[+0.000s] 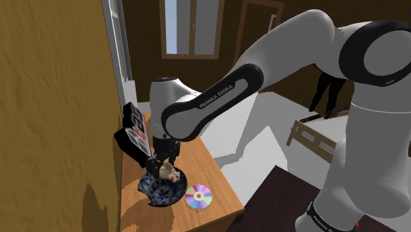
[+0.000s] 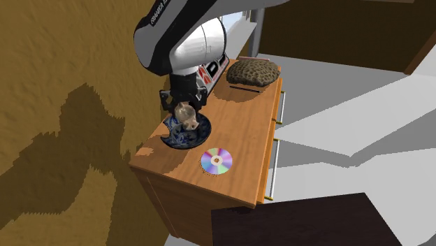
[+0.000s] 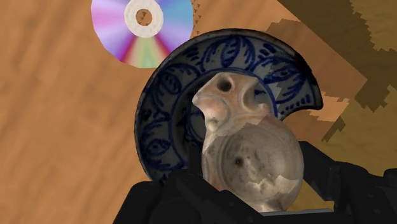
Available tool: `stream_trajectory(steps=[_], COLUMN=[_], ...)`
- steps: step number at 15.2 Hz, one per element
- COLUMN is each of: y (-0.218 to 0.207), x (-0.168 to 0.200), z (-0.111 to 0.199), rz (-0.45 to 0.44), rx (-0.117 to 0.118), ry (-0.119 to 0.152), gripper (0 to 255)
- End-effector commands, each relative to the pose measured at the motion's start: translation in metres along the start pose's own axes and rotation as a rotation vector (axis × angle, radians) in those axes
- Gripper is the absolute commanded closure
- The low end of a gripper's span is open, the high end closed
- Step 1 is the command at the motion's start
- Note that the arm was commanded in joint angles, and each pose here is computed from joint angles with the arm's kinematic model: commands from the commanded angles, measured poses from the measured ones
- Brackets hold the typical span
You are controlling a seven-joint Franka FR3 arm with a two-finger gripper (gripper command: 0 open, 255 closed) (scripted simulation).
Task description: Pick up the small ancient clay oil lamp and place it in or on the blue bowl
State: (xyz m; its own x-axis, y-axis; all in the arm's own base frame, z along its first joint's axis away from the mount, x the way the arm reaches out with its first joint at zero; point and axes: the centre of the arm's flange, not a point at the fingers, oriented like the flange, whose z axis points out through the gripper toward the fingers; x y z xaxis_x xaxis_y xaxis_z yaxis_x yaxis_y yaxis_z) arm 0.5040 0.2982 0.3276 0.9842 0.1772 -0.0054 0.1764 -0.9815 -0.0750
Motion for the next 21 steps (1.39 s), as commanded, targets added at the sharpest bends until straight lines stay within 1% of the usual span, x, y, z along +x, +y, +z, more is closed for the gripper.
stream_trajectory(steps=[1, 6, 14, 15, 20, 21], y=[-0.001, 0.001, 0.001, 0.001, 0.001, 0.001], x=[0.001, 0.001, 0.001, 0.001, 0.001, 0.001], z=[0.011, 0.039, 0.039, 0.039, 0.039, 0.026], rz=[0.0, 0.0, 0.0, 0.0, 0.0, 0.0], rx=[0.0, 0.0, 0.0, 0.0, 0.0, 0.0], ry=[0.001, 0.001, 0.001, 0.001, 0.001, 0.001], gripper=[255, 255, 255, 0, 0, 0])
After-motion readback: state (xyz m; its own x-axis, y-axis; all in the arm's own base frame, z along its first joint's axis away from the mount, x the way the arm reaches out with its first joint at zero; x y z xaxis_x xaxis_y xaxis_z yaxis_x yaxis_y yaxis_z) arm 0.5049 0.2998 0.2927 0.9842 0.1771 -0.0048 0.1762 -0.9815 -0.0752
